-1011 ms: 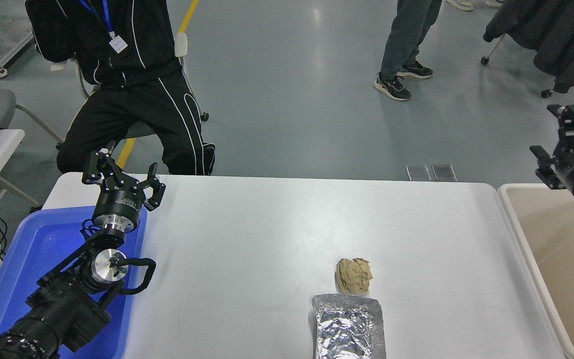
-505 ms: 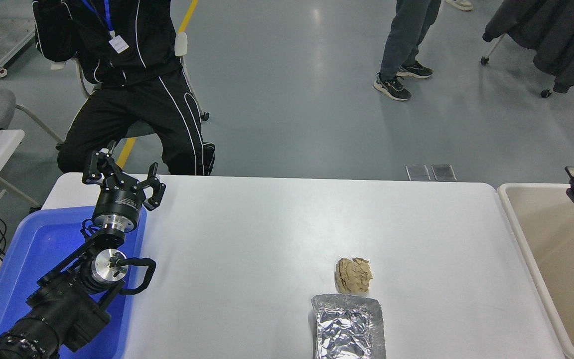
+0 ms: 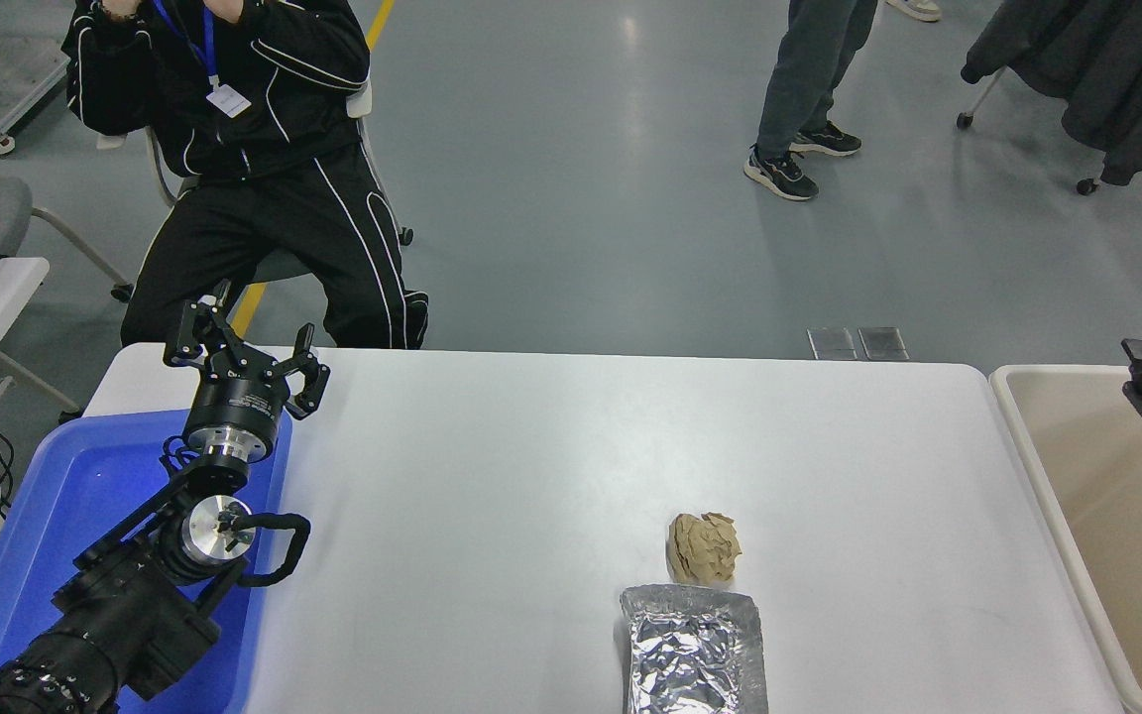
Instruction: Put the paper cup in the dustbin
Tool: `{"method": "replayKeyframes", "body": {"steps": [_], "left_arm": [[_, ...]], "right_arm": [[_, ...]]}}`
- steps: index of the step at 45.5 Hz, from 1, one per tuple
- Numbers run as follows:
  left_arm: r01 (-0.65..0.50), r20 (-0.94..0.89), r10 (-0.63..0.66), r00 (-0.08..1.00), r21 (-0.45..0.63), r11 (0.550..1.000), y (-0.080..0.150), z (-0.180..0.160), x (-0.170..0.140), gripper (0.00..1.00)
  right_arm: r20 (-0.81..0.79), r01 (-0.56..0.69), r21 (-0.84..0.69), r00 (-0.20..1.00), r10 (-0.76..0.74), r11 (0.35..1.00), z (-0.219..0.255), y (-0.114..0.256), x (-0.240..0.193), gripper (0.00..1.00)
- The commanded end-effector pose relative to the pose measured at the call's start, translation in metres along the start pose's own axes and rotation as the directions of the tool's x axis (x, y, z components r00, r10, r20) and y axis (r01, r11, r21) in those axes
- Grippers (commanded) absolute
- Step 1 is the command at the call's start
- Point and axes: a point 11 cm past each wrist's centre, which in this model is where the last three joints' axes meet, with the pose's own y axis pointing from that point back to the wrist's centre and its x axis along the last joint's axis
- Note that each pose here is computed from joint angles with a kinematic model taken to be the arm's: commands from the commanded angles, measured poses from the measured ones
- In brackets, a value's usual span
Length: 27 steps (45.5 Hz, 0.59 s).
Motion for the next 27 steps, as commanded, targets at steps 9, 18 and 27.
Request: {"method": "replayKeyframes", "body": {"steps": [9,18,27], "left_arm": [[-0.001,0.0,0.001,1.0,0.0,1.0,0.0,0.0,0.0,1.0],[-0.001,0.0,0.001,1.0,0.0,1.0,0.0,0.0,0.0,1.0],[0.001,0.0,-0.001,1.0,0.0,1.0,0.0,0.0,0.0,1.0]], "right_arm": [[0.055,0.145,0.033,0.988,-0.147,0.989,-0.011,0.0,-0.033,0.99],[0.104,0.26,0.084,0.958,-0.268,0.962,-0.03,0.001,-0.071,0.99],[0.099,0.321,0.128,0.937,-0.334,0.938,-0.051,-0.004,-0.105,0.99]]}}
